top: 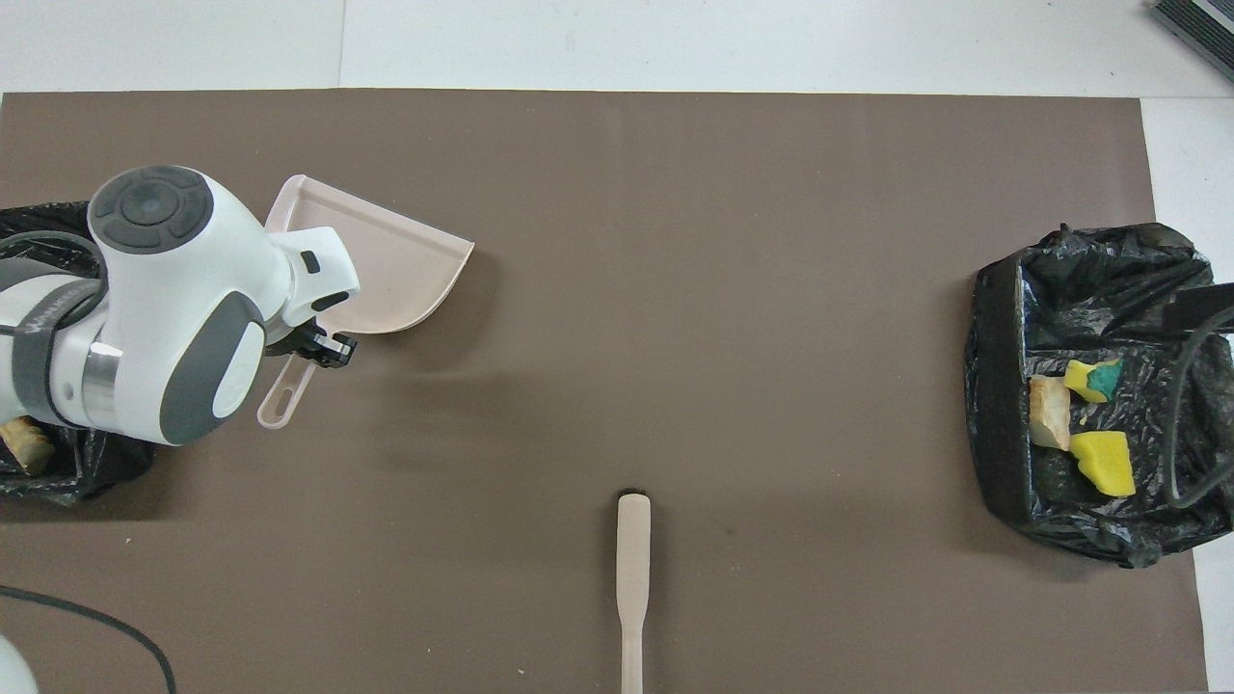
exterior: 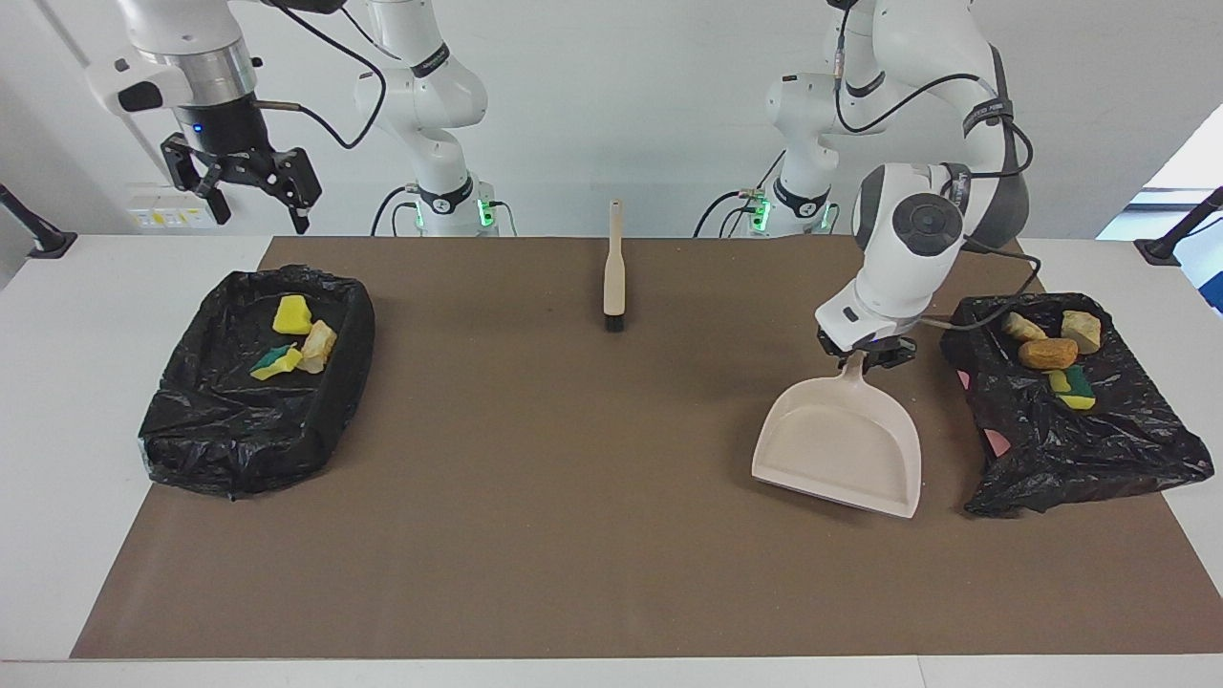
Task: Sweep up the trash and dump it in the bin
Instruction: 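Bring the empty dustpan back to the table center with the left gripper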
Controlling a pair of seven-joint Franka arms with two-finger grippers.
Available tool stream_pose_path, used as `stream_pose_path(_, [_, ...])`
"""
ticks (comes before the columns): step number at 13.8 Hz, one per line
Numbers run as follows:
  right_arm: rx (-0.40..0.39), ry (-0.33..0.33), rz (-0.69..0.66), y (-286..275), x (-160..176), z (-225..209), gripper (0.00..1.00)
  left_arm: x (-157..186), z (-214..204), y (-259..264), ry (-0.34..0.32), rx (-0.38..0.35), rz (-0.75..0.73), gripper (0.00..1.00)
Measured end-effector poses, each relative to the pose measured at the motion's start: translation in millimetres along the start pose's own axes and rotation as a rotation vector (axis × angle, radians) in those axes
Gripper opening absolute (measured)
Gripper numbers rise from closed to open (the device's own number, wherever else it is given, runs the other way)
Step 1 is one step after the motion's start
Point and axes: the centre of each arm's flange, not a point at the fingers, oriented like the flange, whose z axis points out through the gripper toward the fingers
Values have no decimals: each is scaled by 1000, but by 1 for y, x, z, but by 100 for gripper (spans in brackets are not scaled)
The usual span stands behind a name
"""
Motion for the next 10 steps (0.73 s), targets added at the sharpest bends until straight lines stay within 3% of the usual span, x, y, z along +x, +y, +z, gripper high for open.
stream_pose_path(6, [4, -28, -26, -13, -5, -2, 100, 39, -26, 138, 111, -108, -233, 31])
stream_pose_path(10, [6, -49, -28, -13, -19, -21, 100, 64, -19, 210, 116, -125, -289, 31])
